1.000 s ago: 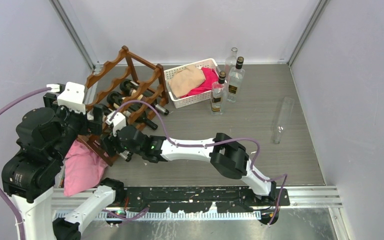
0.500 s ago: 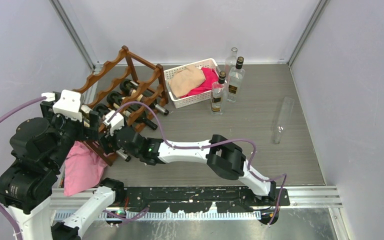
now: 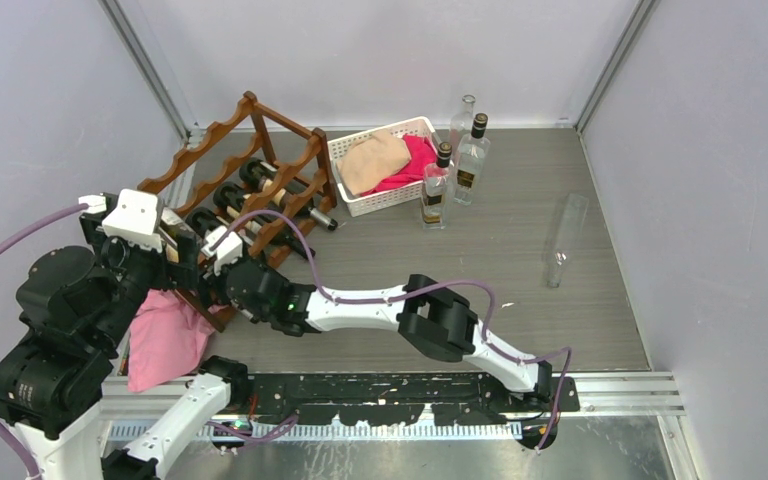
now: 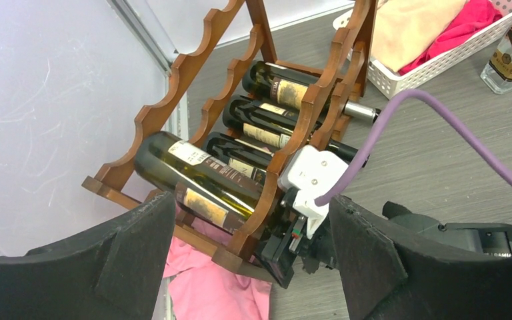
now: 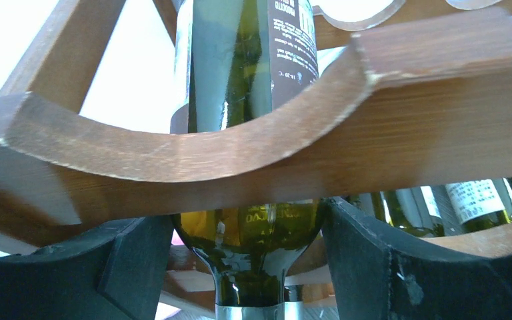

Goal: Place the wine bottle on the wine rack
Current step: Place the wine bottle in the wine rack.

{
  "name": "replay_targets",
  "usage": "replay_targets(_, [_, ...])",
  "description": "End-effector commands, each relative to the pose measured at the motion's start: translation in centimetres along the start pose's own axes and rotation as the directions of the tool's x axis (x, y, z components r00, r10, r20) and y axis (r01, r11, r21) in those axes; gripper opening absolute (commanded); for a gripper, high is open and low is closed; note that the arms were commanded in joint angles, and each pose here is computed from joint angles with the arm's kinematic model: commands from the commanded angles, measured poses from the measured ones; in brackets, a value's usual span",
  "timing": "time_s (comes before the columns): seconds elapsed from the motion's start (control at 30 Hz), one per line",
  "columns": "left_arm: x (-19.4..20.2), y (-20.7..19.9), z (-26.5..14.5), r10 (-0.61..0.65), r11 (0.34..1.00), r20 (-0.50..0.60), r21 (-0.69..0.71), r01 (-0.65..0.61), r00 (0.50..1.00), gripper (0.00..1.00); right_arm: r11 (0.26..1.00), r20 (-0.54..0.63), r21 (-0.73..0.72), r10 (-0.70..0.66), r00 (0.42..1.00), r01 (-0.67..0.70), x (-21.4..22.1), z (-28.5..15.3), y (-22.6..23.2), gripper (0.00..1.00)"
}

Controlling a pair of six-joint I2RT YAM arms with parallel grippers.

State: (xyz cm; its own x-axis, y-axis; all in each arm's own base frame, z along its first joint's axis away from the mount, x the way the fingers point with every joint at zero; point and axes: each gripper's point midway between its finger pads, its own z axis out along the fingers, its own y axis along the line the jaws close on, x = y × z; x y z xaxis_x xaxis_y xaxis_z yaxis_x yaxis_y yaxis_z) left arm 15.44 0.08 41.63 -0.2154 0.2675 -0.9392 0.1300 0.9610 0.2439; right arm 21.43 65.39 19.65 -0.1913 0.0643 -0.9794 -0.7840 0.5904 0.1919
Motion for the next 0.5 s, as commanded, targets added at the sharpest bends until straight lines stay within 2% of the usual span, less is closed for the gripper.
replay_targets(0.0, [-0.6,-0.2,-0.3,-0.020,1.000,0.032,0.011,0.020,0.999,0.84,0.989,0.302,-0.086,0.141,0.943,-0.120,-11.3,-0.6,3.4,0.07])
replay_targets(0.2, [-0.6,-0.2,-0.4,-0.017,1.000,0.035,0.015,0.017,0.999,0.84,0.991,0.288,-0.075,0.126,0.950,-0.109,-10.4,-0.2,3.1,0.17])
replay_targets(0.47, [-0.7,-0.2,-0.7,-0.015,1.000,0.044,0.018,0.014,0.999,0.84,0.993,0.273,-0.068,0.113,0.955,-0.097,-9.7,0.1,2.1,0.44])
